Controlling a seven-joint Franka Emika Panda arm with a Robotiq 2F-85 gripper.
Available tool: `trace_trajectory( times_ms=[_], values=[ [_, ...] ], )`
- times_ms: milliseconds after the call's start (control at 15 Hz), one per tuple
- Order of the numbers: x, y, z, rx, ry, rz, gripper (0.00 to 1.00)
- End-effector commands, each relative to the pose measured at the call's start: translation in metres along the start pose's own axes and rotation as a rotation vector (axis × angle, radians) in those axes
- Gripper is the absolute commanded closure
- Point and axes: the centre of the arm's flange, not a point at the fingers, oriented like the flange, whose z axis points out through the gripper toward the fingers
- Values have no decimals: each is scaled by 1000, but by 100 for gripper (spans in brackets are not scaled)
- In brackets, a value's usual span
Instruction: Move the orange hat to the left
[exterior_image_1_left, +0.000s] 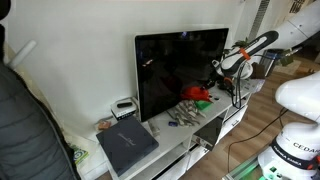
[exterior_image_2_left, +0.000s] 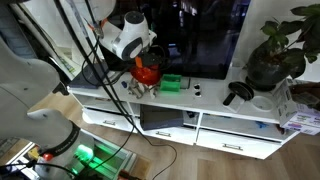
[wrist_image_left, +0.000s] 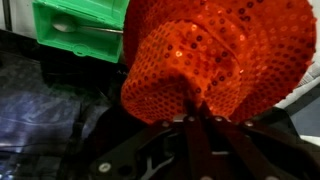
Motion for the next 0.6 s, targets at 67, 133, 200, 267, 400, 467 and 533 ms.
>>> trace_trajectory(
  times_ms=[67, 133, 200, 267, 400, 467, 533],
  values=[
    [41, -40, -19, 93, -21, -101, 98],
    [51, -53, -24, 120, -25, -126, 98],
    [62, -67, -30, 153, -35, -153, 98],
    [72, -79, -35, 181, -49, -182, 98],
    [94, -105, -44, 224, -73, -253, 98],
    [107, -119, -48, 242, -74, -292, 98],
    [122, -135, -50, 263, -81, -342, 98]
  ],
)
